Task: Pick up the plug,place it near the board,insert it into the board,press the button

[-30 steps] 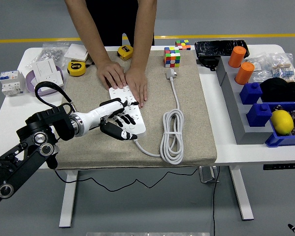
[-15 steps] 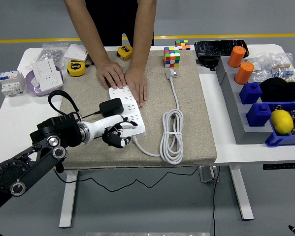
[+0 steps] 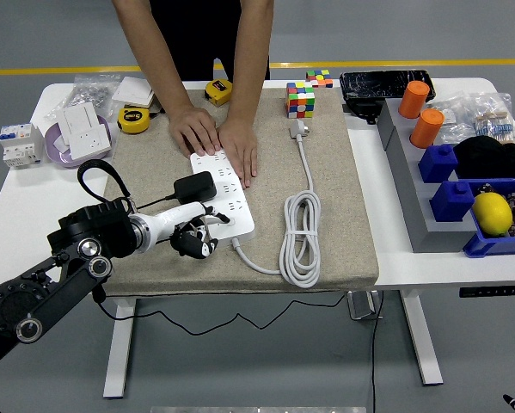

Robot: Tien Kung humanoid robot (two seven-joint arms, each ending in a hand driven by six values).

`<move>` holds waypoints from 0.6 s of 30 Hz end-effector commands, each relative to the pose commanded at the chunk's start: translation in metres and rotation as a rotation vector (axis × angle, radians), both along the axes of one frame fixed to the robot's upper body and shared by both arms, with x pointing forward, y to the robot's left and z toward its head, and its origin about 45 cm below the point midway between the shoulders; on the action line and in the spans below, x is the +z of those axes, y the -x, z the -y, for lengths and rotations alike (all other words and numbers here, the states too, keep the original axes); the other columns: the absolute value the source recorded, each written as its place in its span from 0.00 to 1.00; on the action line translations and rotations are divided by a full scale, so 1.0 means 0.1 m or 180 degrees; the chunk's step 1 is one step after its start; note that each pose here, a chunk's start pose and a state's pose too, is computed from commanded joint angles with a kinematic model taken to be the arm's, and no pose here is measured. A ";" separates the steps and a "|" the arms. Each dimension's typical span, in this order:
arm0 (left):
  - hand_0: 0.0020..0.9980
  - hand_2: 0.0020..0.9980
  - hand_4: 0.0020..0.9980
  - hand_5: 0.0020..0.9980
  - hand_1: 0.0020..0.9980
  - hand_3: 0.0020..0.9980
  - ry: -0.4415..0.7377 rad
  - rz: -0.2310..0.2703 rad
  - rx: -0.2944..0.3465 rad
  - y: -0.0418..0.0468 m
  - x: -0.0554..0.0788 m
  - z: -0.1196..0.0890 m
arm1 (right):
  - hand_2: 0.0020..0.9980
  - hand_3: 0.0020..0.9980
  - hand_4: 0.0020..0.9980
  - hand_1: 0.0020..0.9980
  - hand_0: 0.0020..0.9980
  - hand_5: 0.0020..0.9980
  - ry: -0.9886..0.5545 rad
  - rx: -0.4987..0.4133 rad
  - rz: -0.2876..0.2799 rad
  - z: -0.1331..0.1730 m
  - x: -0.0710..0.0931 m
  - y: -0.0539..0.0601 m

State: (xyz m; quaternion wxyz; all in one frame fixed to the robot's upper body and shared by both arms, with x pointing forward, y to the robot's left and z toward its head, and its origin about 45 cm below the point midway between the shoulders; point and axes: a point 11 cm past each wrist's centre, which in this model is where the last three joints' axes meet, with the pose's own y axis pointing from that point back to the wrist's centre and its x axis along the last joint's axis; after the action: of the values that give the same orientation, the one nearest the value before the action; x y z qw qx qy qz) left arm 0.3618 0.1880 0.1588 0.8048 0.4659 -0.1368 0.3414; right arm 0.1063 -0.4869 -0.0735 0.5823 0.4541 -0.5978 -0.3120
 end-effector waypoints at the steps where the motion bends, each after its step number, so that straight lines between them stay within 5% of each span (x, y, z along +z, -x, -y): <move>1: 0.13 0.17 0.43 0.00 0.02 0.86 -0.0011 -0.0004 -0.0006 0.002 0.00 0.00 | 0.78 0.80 1.00 0.85 1.00 1.00 0.0000 0.0001 0.0000 0.00 0.00 0.00; 18: 0.13 0.17 0.42 0.00 0.02 0.84 -0.0153 -0.0062 -0.0095 0.027 -0.07 0.02 | 0.78 0.80 1.00 0.85 1.00 1.00 0.0001 -0.0006 0.0028 0.00 0.01 -0.04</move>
State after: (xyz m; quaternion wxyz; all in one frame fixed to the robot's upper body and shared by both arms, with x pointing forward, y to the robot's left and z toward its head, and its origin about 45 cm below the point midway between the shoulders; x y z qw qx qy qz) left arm 0.3591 0.1863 0.1514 0.7997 0.4862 -0.1440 0.3215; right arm 0.1106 -0.4871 -0.0723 0.5795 0.4548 -0.6009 -0.3103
